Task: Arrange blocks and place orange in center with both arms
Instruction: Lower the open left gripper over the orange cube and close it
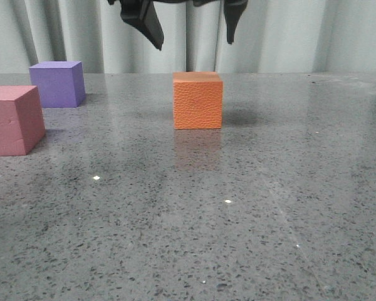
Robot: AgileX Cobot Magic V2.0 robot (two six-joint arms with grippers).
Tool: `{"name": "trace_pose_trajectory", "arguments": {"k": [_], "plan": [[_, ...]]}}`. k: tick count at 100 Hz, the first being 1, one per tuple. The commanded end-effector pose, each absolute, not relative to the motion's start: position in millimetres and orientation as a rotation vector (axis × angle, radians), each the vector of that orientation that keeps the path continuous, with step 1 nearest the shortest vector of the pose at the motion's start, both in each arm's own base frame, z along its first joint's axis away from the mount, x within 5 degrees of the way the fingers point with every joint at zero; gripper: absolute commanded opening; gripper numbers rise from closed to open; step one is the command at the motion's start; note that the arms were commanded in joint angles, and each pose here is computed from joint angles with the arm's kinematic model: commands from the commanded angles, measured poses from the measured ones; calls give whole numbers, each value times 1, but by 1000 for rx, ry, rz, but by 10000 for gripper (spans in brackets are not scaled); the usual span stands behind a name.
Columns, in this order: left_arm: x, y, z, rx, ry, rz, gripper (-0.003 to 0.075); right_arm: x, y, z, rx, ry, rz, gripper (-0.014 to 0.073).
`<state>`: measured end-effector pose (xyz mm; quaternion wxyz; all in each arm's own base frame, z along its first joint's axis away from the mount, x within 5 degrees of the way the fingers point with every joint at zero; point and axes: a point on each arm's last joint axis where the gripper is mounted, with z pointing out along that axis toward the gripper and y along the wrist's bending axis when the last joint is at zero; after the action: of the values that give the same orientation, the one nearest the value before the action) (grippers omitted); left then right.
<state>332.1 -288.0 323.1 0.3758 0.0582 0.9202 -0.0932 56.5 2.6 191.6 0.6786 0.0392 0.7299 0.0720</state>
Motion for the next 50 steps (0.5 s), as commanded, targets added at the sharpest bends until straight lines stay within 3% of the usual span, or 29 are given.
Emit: {"name": "trace_pose_trajectory", "arguments": {"k": [1,50], "plan": [[326,-288,350,118,2279,-313,638,54,3,205,77,1520,163,-68],[332,-295,325,93,2352,-254,638,54,3,205,77,1520,163,-68]]}}
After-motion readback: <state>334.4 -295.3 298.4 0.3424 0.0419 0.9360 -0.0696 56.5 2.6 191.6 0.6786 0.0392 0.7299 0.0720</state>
